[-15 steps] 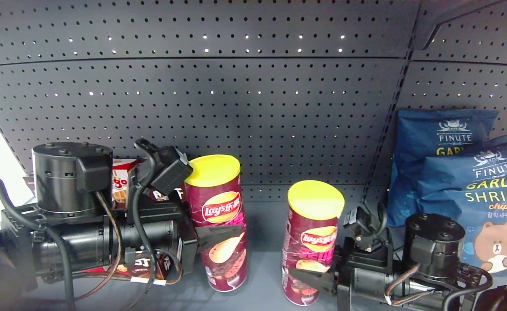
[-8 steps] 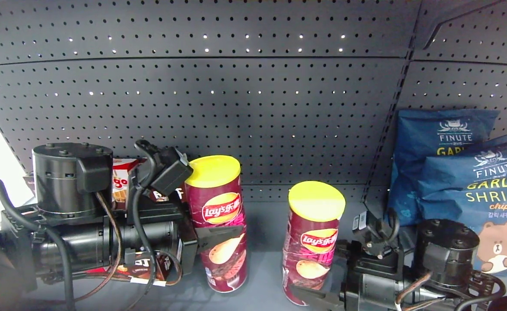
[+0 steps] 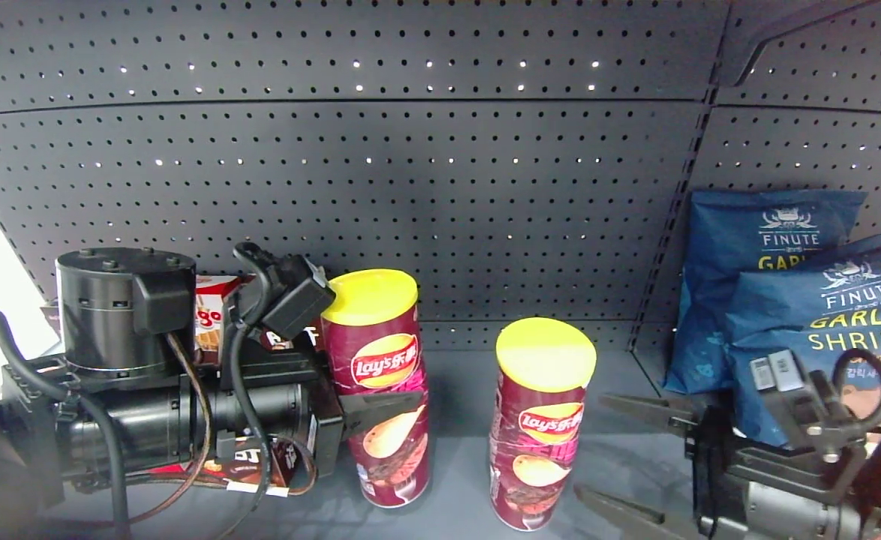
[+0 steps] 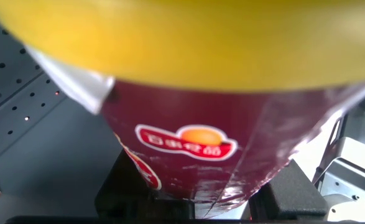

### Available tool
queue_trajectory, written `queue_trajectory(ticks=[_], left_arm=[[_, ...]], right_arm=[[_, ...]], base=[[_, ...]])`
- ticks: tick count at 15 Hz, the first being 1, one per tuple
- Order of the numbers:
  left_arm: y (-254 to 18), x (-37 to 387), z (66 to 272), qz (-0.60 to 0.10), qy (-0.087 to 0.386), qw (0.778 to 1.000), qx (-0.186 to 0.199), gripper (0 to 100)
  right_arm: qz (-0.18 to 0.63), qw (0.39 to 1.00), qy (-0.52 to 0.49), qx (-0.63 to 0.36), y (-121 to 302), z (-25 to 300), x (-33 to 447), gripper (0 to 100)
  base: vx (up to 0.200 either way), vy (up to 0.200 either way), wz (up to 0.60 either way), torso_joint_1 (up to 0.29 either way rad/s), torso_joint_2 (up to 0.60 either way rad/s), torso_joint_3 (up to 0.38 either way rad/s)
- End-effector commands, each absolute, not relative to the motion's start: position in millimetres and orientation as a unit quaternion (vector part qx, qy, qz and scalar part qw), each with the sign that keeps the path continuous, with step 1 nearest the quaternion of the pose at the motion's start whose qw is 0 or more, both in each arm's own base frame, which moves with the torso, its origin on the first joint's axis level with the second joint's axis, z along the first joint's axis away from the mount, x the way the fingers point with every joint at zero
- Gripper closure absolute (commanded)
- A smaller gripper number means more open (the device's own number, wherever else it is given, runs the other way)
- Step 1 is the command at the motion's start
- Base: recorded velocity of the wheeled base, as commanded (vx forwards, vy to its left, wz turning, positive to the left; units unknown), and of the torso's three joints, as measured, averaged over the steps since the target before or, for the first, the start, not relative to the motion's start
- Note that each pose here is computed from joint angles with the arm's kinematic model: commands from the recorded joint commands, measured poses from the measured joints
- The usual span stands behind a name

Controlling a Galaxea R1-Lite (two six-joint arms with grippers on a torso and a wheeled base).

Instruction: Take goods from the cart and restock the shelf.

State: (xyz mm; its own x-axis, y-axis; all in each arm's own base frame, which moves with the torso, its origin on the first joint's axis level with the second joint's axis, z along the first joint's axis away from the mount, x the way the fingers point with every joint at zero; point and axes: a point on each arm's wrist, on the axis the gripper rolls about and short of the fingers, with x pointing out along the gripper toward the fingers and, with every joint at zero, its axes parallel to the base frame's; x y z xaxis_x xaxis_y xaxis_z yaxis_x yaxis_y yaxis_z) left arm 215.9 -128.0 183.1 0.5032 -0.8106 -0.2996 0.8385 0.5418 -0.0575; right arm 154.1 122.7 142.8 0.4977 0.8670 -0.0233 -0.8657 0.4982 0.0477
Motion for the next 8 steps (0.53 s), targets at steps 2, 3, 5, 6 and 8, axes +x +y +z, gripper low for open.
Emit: queue_trajectory(ticks=[2,3,5,6,8], left_arm=[[-127.9,215.6,182.9,-0.476,0.147,0.866,0.047,100],[-128.0,215.8,183.3,-0.477,0.146,0.865,0.047,100],[-128.1,216.1,183.0,-0.477,0.146,0.865,0.047,100],[-127.9,215.6,181.8,-0.478,0.149,0.865,0.047,100],[-128.4,216.5,182.1,-0.478,0.149,0.865,0.047,100]], right_arm=[[0.398,0.914,-0.072,0.018,74.2,179.9,139.5,0],[0.366,0.927,-0.082,0.019,67.1,183.3,136.7,0],[0.287,0.953,-0.093,0.020,47.1,184.3,120.4,0],[0.271,0.958,-0.089,0.019,42.0,181.2,115.9,0],[0.226,0.969,-0.097,0.015,27.4,174.8,100.1,0]], base=[[0.000,0.000,0.00,0.000,0.00,0.000],[0.000,0.000,0.00,0.000,0.00,0.000],[0.000,0.000,0.00,0.000,0.00,0.000],[0.000,0.000,0.00,0.000,0.00,0.000],[0.000,0.000,0.00,0.000,0.00,0.000]])
